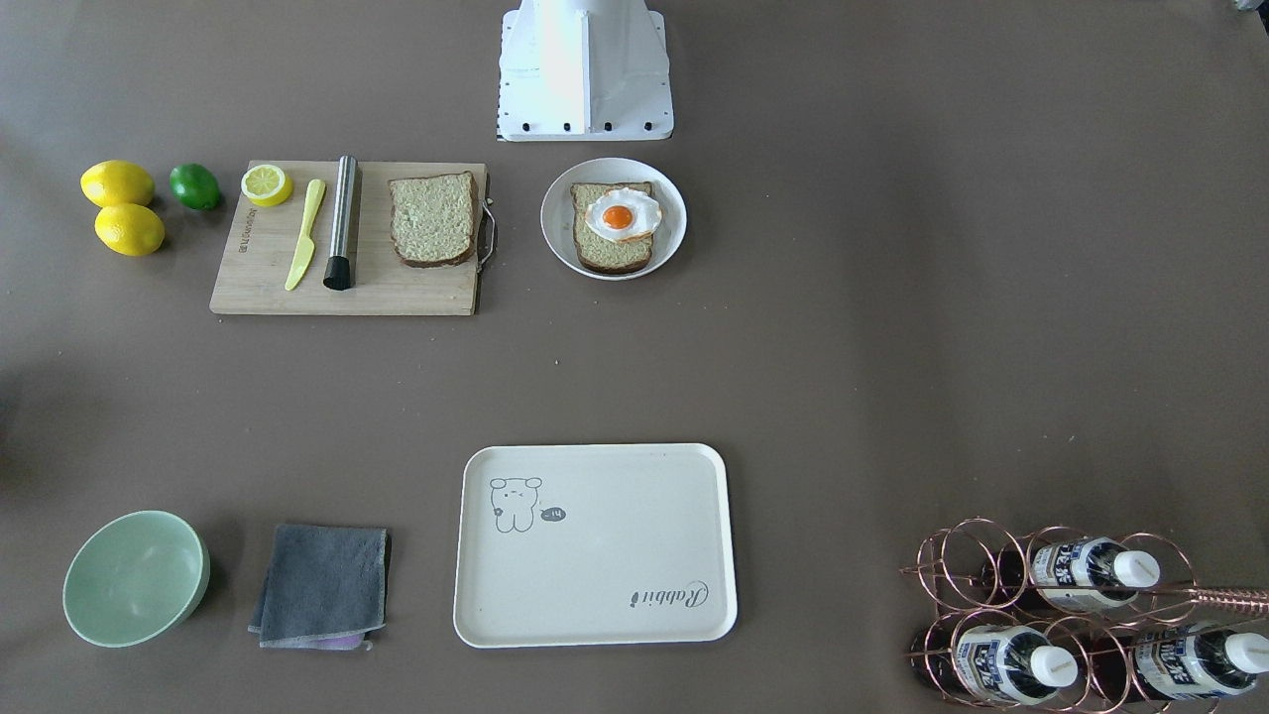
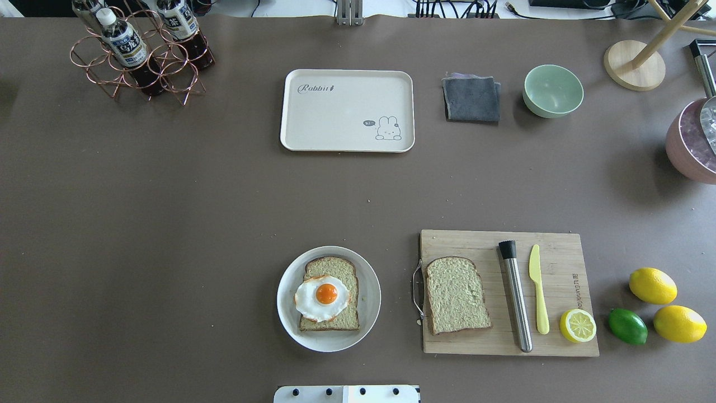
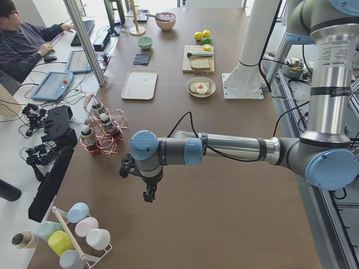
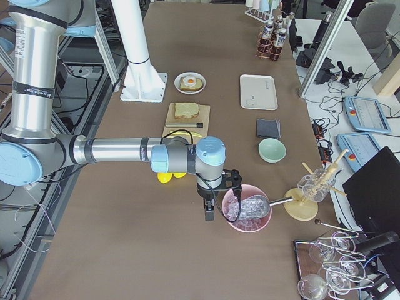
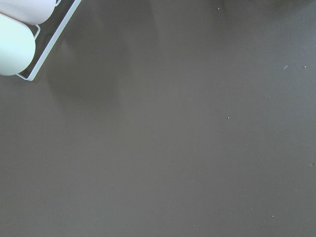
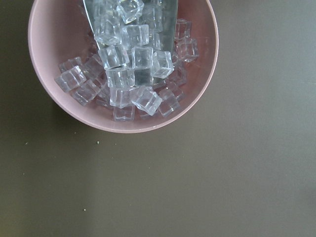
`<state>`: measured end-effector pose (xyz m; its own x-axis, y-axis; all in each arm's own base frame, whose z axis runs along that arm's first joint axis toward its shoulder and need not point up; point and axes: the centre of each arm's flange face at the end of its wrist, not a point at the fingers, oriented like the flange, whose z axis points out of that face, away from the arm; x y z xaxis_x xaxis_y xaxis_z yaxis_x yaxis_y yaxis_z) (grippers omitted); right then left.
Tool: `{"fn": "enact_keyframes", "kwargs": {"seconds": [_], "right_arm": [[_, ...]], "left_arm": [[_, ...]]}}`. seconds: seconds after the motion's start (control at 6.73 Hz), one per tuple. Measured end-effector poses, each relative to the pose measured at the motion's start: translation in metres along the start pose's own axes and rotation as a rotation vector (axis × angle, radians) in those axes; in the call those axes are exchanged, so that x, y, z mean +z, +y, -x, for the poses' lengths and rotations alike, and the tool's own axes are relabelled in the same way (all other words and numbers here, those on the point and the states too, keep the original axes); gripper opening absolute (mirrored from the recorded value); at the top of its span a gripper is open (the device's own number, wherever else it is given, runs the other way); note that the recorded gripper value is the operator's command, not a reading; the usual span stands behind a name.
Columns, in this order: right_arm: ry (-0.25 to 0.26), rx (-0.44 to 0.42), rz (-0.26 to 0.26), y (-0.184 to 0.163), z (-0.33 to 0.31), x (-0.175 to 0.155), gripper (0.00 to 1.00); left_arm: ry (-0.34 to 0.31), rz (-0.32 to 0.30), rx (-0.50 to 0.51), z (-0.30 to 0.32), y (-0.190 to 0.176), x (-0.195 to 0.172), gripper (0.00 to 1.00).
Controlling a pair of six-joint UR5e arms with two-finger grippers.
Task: Make sandwich and place on tray
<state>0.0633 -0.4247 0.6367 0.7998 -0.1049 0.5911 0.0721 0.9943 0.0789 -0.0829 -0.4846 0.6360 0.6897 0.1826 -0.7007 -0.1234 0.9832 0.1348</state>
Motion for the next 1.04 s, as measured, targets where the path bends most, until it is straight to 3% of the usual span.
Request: {"fn": "enact_keyframes", "kwargs": {"seconds": [0.59,1.04], "right_arm": [[0.003,-0.061,-0.080,-0.003,-0.017,0.024,1.00],[-0.037,-0.114,-0.146,-0.010,-0.018,0.034,1.00]], "left_arm": [[0.003,0.012,-0.012,0.006,0.003,0.006,0.98],[0.037,0.013,-0.022,0.006,0.008,0.011,0.98]]}}
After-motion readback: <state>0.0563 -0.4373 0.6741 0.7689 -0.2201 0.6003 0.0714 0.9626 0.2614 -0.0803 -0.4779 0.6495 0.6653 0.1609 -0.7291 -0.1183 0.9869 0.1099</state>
